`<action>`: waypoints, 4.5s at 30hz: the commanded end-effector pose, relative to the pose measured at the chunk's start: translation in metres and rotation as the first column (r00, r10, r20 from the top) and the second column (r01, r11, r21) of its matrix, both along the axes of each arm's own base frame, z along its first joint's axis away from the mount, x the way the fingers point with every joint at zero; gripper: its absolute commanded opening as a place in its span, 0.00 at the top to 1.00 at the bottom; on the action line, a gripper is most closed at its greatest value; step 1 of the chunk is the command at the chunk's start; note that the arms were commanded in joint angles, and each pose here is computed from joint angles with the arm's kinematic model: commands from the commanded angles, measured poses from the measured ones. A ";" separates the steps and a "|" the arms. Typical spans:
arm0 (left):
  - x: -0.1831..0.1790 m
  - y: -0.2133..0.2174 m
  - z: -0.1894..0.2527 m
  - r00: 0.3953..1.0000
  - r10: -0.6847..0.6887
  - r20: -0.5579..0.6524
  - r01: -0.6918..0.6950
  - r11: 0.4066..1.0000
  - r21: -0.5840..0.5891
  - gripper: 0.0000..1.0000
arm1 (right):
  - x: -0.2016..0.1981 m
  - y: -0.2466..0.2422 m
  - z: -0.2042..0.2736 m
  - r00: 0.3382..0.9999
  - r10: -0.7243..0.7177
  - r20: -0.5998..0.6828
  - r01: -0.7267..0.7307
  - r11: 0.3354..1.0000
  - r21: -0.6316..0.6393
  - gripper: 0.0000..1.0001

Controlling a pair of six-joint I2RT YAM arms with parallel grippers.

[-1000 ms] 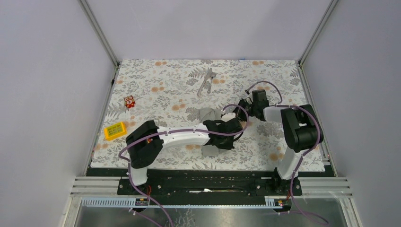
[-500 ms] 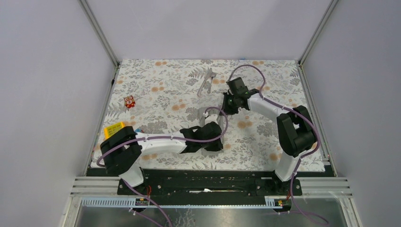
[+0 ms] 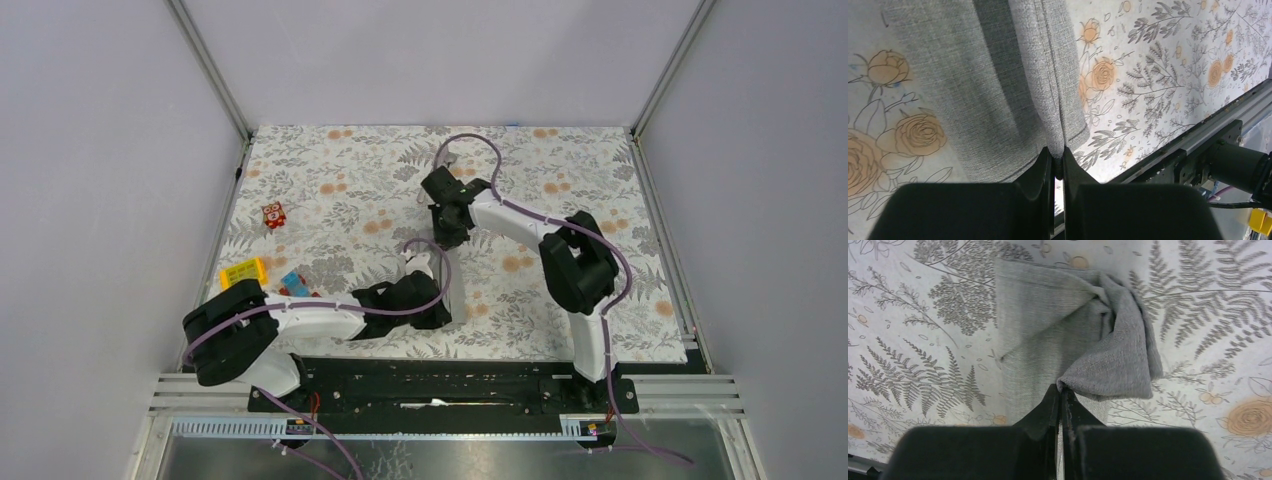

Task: Fold the napkin into a case and place the utensils inside
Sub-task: Fold the 2/3-rectangle-folded napkin at the center of the board, then stuff the top corner of the smaller-rectangle-folded napkin into the folded napkin.

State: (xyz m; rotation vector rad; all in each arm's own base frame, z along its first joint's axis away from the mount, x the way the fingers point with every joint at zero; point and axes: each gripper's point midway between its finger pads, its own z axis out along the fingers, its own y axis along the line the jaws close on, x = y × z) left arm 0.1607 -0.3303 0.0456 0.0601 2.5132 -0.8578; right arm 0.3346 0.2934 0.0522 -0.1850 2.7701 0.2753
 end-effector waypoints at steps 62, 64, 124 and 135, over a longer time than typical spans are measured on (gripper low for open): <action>0.078 0.069 -0.027 0.945 0.277 -0.176 -0.287 0.957 -0.033 0.77 | 0.003 0.058 0.067 0.995 0.029 0.091 -0.061 0.924 0.378 0.33; 0.078 0.069 -0.026 0.945 0.275 -0.177 -0.286 0.958 -0.036 0.77 | 0.009 0.052 0.064 0.995 0.003 0.098 -0.040 0.924 0.380 0.30; 0.125 0.109 0.067 0.958 0.279 -0.063 -0.285 0.948 -0.142 0.50 | 0.025 0.061 0.030 0.999 -0.031 0.020 0.016 0.844 0.536 1.00; 0.203 0.101 0.054 0.976 0.202 0.079 -0.213 0.962 0.171 0.74 | 0.023 0.046 0.032 0.998 -0.063 -0.001 0.053 0.835 0.547 1.00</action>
